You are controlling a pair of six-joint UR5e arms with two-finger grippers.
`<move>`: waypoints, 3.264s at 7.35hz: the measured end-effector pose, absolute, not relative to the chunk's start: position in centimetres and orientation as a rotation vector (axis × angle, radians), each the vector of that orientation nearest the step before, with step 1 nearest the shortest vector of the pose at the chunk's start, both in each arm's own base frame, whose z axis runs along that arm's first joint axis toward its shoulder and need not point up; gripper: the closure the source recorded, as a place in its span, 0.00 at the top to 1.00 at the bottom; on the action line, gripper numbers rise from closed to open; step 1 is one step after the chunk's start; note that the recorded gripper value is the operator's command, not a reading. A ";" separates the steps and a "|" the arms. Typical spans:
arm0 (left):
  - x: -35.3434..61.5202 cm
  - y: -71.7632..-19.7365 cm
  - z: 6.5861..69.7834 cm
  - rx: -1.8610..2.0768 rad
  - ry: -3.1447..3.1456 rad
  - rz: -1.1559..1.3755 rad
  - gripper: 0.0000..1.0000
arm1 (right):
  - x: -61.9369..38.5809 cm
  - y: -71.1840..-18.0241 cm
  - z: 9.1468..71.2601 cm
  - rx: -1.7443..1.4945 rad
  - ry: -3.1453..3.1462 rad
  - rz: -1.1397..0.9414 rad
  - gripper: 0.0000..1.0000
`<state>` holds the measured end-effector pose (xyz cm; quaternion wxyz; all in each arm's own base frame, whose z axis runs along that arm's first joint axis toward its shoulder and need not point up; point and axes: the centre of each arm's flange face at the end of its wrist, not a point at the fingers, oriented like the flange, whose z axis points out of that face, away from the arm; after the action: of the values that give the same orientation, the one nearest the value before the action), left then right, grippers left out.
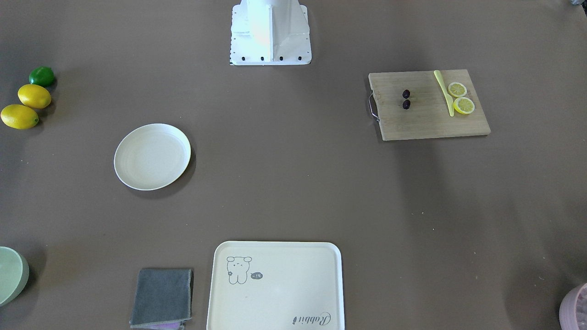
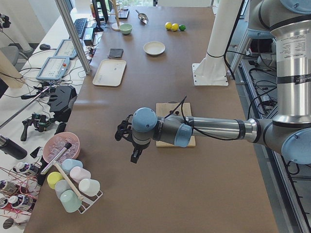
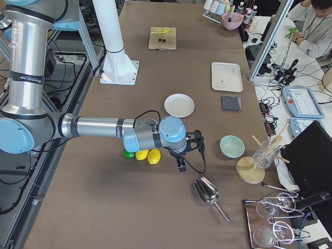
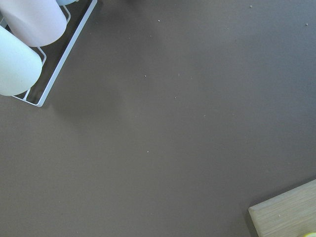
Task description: Place red cherry on plate
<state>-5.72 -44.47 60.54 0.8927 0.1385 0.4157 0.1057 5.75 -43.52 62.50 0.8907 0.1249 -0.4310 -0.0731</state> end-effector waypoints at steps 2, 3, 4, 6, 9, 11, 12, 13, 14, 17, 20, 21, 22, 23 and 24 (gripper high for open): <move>-5.7 -44.6 60.5 0.288 0.858 0.219 0.98 | 4.4 -43.8 62.8 0.269 -0.897 -0.193 1.00; -5.7 -44.7 60.5 0.289 0.855 0.220 0.98 | 3.8 -43.9 62.8 0.272 -0.898 -0.210 1.00; -5.7 -44.7 60.6 0.288 0.852 0.220 0.98 | 3.4 -43.9 62.8 0.271 -0.896 -0.223 1.00; -5.9 -44.5 60.9 0.282 0.848 0.214 0.97 | 2.0 -44.0 63.1 0.254 -0.895 -0.248 1.00; -6.0 -44.2 61.1 0.280 0.849 0.211 0.97 | -1.5 -46.7 61.7 0.210 -0.914 -0.237 0.97; -6.1 -44.1 61.2 0.278 0.849 0.209 0.97 | -8.4 -50.4 57.7 0.158 -0.946 -0.217 0.91; -6.1 -44.1 61.3 0.276 0.848 0.209 0.97 | -13.0 -51.3 55.8 0.138 -0.949 -0.210 0.88; -6.0 -44.1 61.4 0.275 0.848 0.208 0.97 | -18.0 -51.4 54.3 0.129 -0.943 -0.192 0.86; -6.0 -44.1 61.4 0.275 0.848 0.208 0.97 | -22.3 -50.9 53.6 0.125 -0.944 -0.172 0.86; -6.0 -44.1 61.3 0.276 0.849 0.209 0.97 | -28.4 -49.8 52.5 0.095 -0.971 -0.136 0.72; -6.0 -44.1 61.4 0.275 0.849 0.209 0.97 | -30.4 -49.1 51.9 0.073 -0.983 -0.144 0.52; -6.0 -44.1 61.4 0.274 0.850 0.208 0.97 | -30.8 -48.8 51.8 0.068 -0.984 -0.146 0.36; -6.0 -44.1 61.4 0.274 0.850 0.208 0.97 | -31.1 -48.7 51.9 0.064 -0.984 -0.149 0.14; -6.0 -44.1 61.4 0.274 0.850 0.208 0.97 | -31.3 -48.6 51.9 0.062 -0.985 -0.150 0.00; -6.0 -44.1 61.5 0.273 0.850 0.208 0.97 | -31.4 -48.5 51.7 0.058 -0.986 -0.147 0.00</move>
<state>-6.03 -44.08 61.46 0.8969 0.1318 0.4101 0.1003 -31.39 -48.49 51.73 0.8778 0.0279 -0.4730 -0.0703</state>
